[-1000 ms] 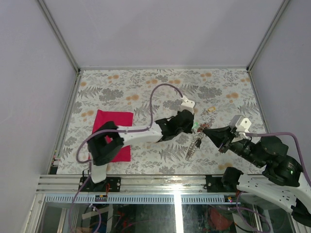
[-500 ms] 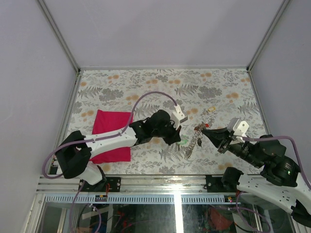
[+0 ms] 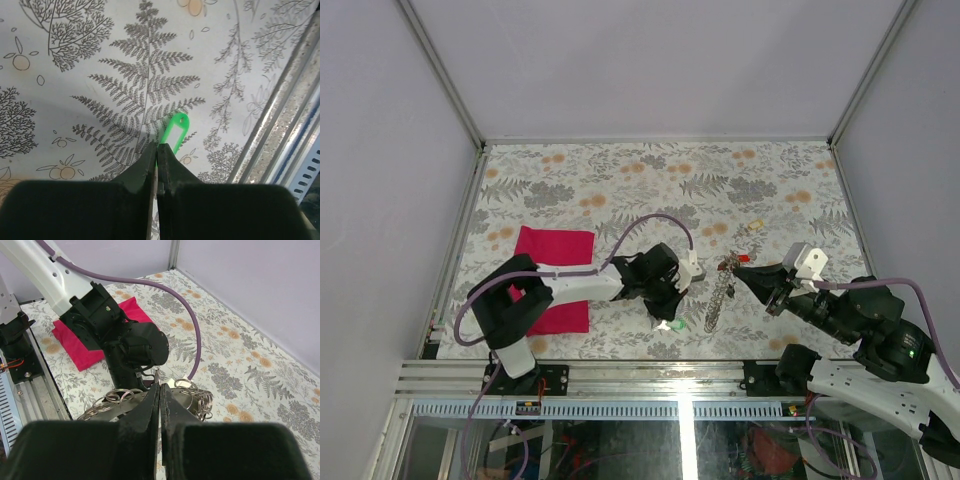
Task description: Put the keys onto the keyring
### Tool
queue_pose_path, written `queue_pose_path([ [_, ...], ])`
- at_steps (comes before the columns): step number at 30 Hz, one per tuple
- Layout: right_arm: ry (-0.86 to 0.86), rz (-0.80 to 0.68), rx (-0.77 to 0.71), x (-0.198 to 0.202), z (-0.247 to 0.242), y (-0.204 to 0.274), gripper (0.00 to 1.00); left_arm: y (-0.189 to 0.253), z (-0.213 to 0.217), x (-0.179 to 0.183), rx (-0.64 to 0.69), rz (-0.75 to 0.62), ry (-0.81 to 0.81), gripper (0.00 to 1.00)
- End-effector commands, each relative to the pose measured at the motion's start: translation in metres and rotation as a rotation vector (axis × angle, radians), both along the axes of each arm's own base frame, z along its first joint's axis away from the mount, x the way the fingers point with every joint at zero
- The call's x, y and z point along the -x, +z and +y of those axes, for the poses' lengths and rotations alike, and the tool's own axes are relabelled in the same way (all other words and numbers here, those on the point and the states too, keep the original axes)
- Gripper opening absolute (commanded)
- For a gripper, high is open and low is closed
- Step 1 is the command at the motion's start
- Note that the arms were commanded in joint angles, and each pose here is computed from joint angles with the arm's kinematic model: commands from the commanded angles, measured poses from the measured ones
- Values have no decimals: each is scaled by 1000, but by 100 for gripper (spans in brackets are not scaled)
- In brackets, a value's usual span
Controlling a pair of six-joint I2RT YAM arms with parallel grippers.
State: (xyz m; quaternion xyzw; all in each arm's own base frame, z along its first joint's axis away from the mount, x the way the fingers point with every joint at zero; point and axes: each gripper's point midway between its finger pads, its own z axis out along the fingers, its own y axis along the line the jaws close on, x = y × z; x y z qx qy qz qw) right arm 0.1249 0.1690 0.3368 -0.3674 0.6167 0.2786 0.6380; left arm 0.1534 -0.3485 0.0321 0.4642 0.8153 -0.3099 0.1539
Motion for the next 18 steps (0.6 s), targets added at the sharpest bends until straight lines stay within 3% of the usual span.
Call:
queue_pose_path([
  [1,19,-43,-80,2,5,25,0,1,-5,-20,12,-47,34,1],
  [9,29,-33,-83,3,7,23,0,19,-5,-35,57,-103,125,30],
  [12,32,-31,-80,3,8,23,0,30,-5,-40,84,-115,194,35],
  [18,33,-25,-78,3,8,21,0,46,3,-55,136,-113,448,36],
])
